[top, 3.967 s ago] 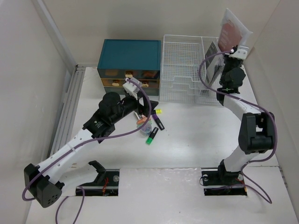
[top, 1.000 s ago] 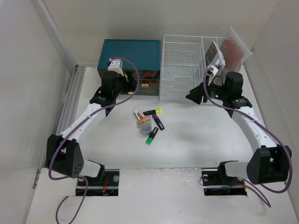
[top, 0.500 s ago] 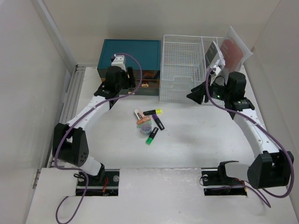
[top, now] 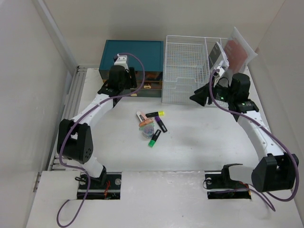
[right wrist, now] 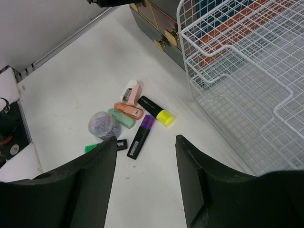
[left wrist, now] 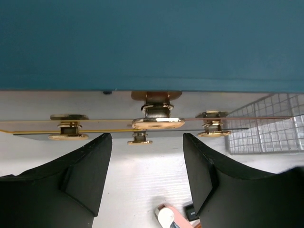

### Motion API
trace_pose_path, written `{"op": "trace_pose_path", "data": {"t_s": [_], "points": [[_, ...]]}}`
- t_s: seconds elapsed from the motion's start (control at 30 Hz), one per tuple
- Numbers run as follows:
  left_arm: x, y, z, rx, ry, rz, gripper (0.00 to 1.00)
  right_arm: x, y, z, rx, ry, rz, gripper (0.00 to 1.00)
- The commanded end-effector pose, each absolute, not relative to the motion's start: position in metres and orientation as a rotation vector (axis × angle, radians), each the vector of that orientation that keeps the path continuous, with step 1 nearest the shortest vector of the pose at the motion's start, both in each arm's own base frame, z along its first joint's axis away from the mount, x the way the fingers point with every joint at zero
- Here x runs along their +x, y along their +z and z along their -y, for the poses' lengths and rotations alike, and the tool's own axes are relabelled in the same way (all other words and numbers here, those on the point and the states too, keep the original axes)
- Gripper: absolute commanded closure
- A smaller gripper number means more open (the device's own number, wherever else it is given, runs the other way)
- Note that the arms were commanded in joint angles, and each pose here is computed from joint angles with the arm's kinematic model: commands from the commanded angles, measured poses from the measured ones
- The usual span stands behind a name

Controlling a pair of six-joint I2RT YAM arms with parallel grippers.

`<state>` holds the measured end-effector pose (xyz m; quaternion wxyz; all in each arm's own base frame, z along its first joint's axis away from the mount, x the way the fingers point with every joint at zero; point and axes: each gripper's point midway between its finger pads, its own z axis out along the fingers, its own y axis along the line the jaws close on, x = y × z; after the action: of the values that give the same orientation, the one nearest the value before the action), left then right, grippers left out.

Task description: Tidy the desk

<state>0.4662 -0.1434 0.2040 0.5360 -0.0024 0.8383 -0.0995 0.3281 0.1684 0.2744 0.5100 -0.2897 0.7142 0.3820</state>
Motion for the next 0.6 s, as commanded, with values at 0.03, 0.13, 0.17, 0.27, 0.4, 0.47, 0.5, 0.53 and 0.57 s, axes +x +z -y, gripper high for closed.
{"op": "trace_pose_path", "data": {"t_s": [0.03, 0.13, 0.17, 0.27, 0.4, 0.47, 0.5, 0.53, 0.57], "points": [[0.478, 0.242, 0.144, -0.028, -0.257, -1.904, 0.42, 0.322, 0.283, -0.171, -0.718, 0.941, -1.687, 0.42], [0.479, 0.244, 0.146, -0.031, -0.275, -1.896, 0.42, 0.323, 0.280, -0.171, -0.716, 0.945, -1.696, 0.42], [0.481, 0.249, 0.145, -0.038, -0.269, -1.885, 0.42, 0.323, 0.280, -0.171, -0.716, 0.945, -1.696, 0.42], [0.485, 0.252, 0.144, -0.046, -0.258, -1.882, 0.44, 0.323, 0.281, -0.171, -0.708, 0.952, -1.700, 0.42], [0.488, 0.244, 0.144, -0.061, -0.248, -1.901, 0.53, 0.323, 0.281, -0.171, -0.708, 0.952, -1.700, 0.42], [0.488, 0.244, 0.144, -0.061, -0.248, -1.902, 0.56, 0.323, 0.281, -0.171, -0.708, 0.952, -1.700, 0.42], [0.488, 0.244, 0.144, -0.061, -0.248, -1.902, 0.57, 0.323, 0.281, -0.171, -0.708, 0.952, -1.700, 0.42], [0.488, 0.244, 0.144, -0.061, -0.248, -1.902, 0.59, 0.323, 0.281, -0.171, -0.708, 0.952, -1.700, 0.42], [0.488, 0.244, 0.144, -0.061, -0.248, -1.902, 0.59, 0.323, 0.281, -0.171, -0.708, 0.952, -1.700, 0.42]]}}
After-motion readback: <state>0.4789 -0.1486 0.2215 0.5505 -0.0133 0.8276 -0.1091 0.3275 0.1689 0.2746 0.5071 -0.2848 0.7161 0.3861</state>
